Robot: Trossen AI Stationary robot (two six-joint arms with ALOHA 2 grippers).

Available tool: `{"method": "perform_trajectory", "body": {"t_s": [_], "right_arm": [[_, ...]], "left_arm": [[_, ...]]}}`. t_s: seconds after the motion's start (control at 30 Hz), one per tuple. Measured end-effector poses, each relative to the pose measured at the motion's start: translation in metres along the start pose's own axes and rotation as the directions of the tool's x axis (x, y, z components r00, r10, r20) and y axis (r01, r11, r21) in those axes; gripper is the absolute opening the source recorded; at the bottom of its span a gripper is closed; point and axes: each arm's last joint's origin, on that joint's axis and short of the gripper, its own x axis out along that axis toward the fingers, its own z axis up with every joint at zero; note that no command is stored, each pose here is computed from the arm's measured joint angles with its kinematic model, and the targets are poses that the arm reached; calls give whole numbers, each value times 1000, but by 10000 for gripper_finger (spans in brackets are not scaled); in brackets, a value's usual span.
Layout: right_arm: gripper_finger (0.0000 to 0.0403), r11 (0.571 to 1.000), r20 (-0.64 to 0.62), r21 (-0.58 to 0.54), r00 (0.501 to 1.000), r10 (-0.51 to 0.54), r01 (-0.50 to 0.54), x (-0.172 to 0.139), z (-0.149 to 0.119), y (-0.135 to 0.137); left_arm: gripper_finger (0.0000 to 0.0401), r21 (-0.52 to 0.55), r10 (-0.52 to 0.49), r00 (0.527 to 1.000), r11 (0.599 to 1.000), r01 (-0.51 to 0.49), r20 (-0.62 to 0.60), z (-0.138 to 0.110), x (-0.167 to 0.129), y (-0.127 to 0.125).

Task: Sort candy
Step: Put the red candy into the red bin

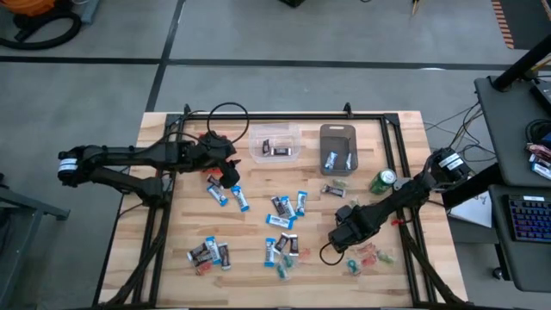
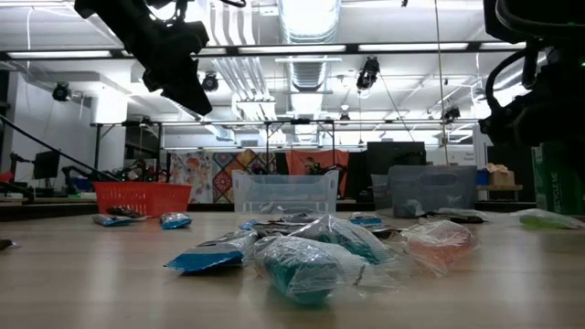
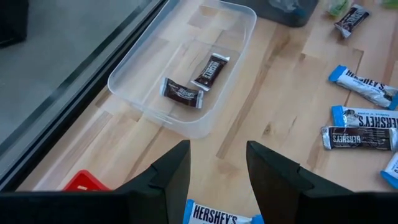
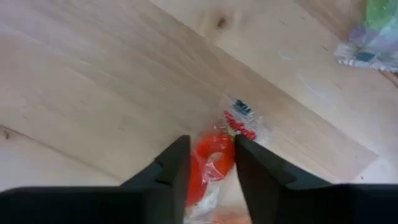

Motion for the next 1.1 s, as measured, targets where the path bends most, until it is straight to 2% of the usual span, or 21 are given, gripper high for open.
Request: {"method": "perform_trajectory", "body": {"t_s": [0.17,0.27,0.5,0.7,0.87,1.1], "right_arm": [[39,999,23,-37,1000,8,-7,-2,1,0],[18,998,58,-57,998,31,-27,-8,1,2],[13,984,134,-135,982,135,-117,-34,1,3],[13,955,251,-234,937,241,-183,-60,2,-5],[13,906,390,-346,841,374,-243,-83,8,-6],[13,801,532,-541,633,562,-256,-109,40,8]], "left_arm": [[139,2,-7,1000,1000,7,5,0,-1,-2],[139,-4,-19,1000,1000,19,8,0,-2,-5],[139,28,-95,995,995,94,38,-2,-9,-24],[139,77,-194,978,979,188,82,-4,-20,-48],[139,121,-282,955,955,270,96,-10,-33,-68],[139,112,-346,932,936,334,108,-19,-47,-86]]}}
